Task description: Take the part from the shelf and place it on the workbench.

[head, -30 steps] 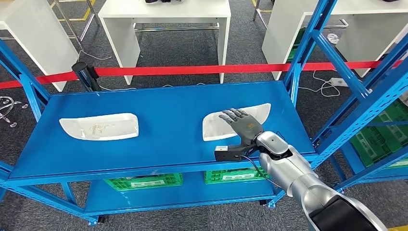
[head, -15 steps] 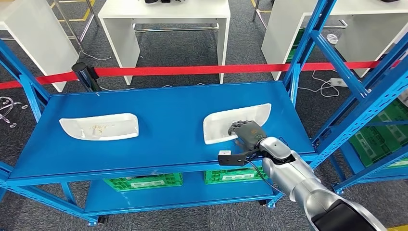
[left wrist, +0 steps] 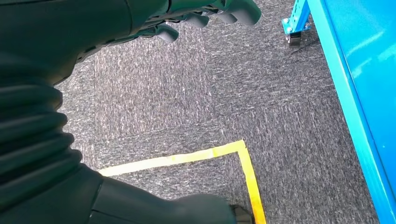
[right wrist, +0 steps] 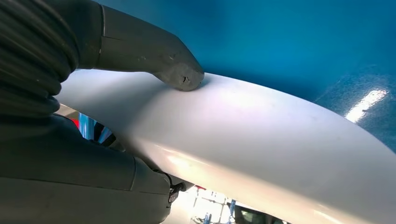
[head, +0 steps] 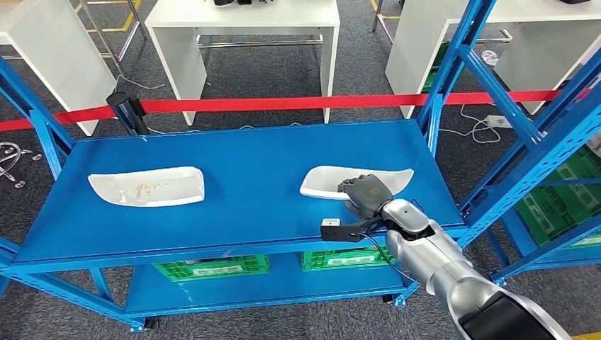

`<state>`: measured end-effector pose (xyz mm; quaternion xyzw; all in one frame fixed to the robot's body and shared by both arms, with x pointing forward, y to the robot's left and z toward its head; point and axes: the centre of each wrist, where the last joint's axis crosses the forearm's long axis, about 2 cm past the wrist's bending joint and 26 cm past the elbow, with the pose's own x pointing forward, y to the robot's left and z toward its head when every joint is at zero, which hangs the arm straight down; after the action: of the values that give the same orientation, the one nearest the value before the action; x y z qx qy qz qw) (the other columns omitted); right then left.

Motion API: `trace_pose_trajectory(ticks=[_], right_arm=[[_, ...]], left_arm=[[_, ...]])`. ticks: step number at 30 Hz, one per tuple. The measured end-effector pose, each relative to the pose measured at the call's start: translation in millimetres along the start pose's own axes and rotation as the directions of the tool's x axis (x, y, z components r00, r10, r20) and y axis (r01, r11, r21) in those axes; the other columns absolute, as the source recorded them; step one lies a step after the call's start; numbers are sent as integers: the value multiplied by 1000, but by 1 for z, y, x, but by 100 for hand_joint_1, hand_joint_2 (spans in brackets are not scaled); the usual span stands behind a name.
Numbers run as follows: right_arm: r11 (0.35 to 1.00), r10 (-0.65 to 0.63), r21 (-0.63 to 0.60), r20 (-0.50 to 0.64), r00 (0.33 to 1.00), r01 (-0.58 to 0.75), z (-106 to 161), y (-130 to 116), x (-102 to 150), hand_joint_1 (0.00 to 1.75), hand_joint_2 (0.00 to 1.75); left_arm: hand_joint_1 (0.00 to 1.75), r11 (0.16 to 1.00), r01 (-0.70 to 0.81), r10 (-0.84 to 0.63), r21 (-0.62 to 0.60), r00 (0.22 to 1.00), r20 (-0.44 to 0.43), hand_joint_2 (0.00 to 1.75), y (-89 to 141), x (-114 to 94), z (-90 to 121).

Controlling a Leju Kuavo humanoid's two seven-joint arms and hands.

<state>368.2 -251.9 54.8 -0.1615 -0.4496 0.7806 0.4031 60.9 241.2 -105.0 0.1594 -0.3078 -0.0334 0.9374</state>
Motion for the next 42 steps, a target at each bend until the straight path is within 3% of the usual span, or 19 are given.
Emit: trace_pose_trajectory(ticks=[20,25,30,34,42], right_arm=[[996,17,-88,-35,999,-20,0,-11,-4,175,175],[984,54,-167,-80,995,-66,2,-43,-16,175,175],[939,117,-313,-96,989,-141,1,-102,-20,175,175],[881,162,-436,-90,983,-185,-2,-144,-7,175,175],[780,233,-582,-68,970,-228,-6,-173,29,175,175]], left_arm=[[0,999,17,-16,50,1000,-22,175,3,0,-1],[0,998,15,-12,66,999,-47,175,3,0,-1],[0,998,17,-12,68,997,-71,175,4,0,-1],[0,997,16,-11,74,997,-77,175,4,1,-1],[0,997,22,-15,75,996,-90,175,4,3,-2]])
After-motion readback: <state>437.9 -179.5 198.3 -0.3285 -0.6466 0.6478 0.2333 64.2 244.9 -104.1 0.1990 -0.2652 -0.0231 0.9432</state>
